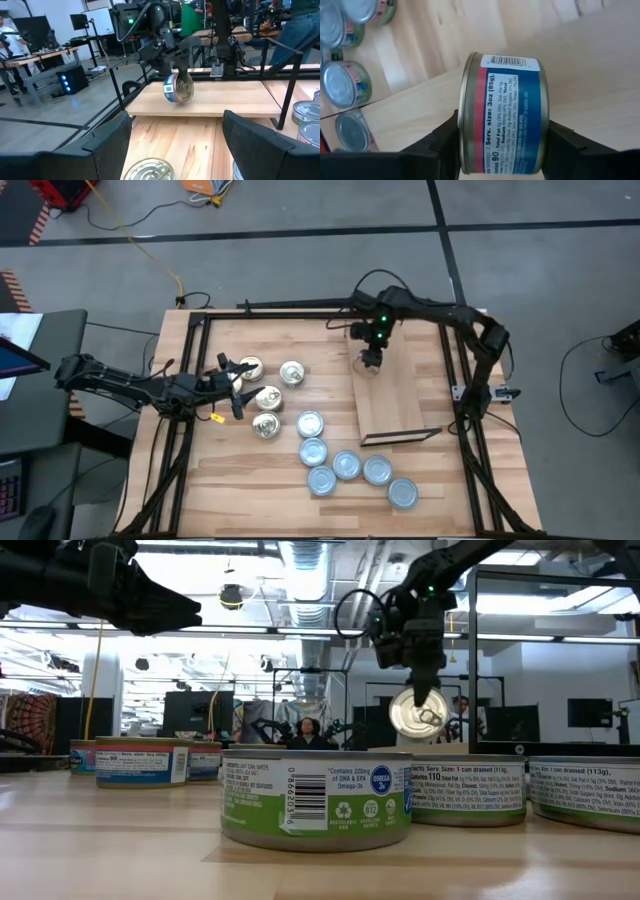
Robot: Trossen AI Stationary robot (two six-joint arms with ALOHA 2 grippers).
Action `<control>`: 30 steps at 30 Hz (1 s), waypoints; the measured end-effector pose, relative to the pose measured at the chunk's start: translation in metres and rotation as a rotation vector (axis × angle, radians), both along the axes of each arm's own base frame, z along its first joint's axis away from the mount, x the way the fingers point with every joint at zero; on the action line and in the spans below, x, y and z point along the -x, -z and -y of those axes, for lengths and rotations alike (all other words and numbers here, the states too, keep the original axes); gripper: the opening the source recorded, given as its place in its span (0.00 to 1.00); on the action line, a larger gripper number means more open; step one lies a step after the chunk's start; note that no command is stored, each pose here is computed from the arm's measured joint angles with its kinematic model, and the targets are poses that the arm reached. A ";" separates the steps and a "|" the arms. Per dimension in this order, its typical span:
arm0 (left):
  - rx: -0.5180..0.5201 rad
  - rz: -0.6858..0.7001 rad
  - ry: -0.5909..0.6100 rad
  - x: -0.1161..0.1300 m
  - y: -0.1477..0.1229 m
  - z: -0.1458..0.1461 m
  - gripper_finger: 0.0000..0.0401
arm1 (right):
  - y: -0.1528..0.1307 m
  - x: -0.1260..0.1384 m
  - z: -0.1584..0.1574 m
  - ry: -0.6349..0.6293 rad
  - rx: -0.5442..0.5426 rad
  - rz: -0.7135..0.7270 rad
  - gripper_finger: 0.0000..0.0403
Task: Stack canned seafood by type on shelf
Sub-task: Put the blue-pink tuna can on the shelf
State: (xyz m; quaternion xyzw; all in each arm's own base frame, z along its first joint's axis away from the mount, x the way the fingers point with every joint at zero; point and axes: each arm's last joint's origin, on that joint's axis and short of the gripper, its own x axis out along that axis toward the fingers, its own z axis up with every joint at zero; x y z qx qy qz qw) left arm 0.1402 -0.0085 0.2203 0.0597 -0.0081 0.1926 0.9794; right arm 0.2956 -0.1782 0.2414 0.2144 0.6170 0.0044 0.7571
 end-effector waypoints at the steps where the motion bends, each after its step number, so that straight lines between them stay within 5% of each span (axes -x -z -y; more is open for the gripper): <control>1: 0.000 0.003 0.000 0.000 0.000 0.000 0.75 | 0.001 0.002 0.003 0.018 -0.004 -0.006 0.57; 30: -0.046 -0.052 0.076 -0.001 0.003 0.002 0.75 | 0.001 0.034 0.034 0.236 -0.146 -0.055 0.60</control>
